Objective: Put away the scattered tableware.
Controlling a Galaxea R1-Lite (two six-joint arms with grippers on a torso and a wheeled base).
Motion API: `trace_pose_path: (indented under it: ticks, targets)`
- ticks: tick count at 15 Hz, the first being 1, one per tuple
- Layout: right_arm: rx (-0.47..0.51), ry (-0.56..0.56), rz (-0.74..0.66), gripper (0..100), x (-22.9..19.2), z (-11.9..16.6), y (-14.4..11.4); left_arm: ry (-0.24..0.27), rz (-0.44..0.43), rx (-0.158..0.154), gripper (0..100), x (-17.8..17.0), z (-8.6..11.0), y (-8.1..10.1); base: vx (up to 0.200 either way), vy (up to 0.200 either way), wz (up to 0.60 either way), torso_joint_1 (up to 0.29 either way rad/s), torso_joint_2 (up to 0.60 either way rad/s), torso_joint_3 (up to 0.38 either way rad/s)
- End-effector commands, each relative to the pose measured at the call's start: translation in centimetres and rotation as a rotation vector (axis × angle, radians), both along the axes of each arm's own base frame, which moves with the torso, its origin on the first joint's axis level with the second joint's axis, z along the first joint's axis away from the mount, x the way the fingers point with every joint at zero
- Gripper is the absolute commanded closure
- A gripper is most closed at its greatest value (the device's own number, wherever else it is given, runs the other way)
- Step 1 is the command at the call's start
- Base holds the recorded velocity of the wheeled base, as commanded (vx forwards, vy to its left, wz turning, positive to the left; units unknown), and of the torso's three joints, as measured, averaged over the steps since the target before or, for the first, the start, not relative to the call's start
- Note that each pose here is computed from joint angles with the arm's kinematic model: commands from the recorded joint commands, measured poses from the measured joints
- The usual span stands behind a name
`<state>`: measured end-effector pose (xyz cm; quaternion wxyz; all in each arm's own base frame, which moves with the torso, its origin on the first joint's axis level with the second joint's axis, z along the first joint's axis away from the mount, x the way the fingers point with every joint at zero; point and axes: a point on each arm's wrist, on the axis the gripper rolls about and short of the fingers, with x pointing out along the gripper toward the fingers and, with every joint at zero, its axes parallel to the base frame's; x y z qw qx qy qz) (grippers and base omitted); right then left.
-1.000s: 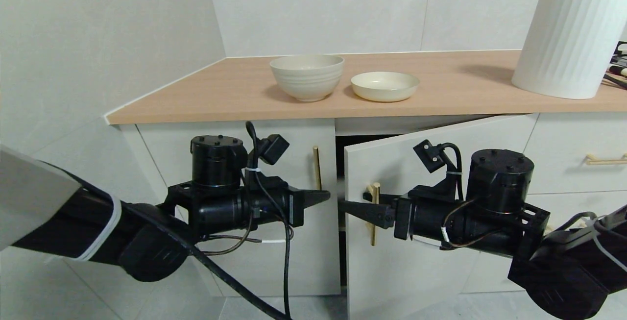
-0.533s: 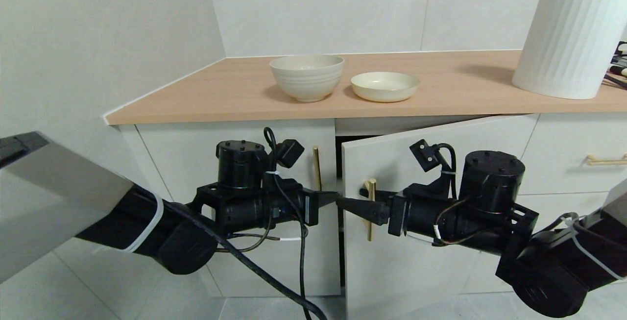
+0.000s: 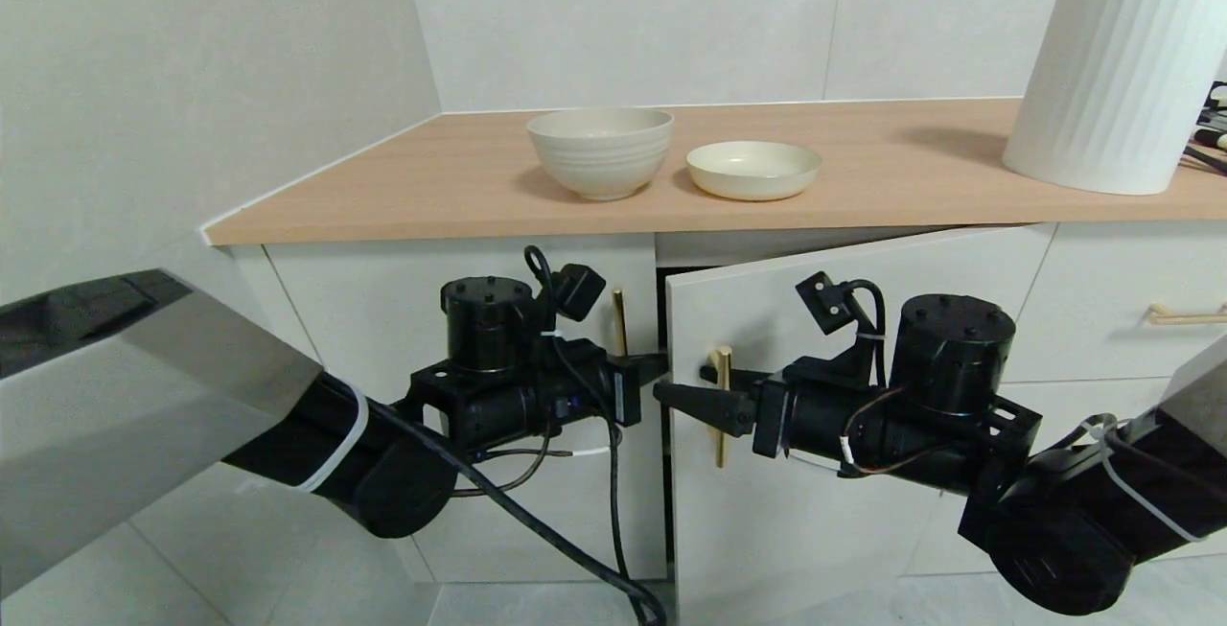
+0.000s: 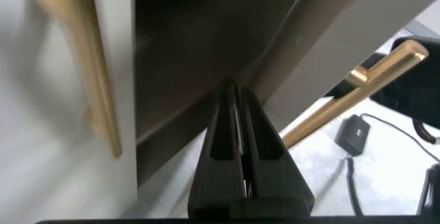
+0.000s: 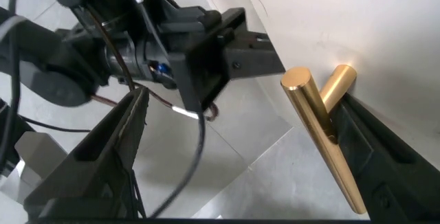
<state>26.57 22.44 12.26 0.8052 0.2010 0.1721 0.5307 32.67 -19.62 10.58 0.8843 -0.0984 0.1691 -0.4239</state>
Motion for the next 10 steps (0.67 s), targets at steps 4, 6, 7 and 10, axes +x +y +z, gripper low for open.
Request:
trace_pose_path:
  ticks: [4,6,7,10]
  targets:
    - [-0.005,0.01,0.001,0,0.0,-0.3,0.0,-0.051,-0.029,-0.031,100,0.3,-1.9,-1.6,0.0,0.0,0.0,0.0,0.0,0.0]
    - [-0.005,0.007,0.001,0,0.0,-0.2,0.0,-0.072,-0.04,-0.044,100,0.2,-1.9,-2.0,0.0,0.0,0.0,0.0,0.0,0.0]
    - [-0.005,0.007,0.001,0,0.0,-0.2,0.0,-0.076,-0.041,-0.046,100,0.2,-2.0,-2.1,0.0,0.0,0.0,0.0,0.0,0.0]
    - [-0.006,0.005,-0.01,0,-0.1,-0.2,-0.1,-0.135,-0.054,-0.082,100,0.1,-2.3,-2.9,0.0,0.0,0.0,0.0,0.0,0.0]
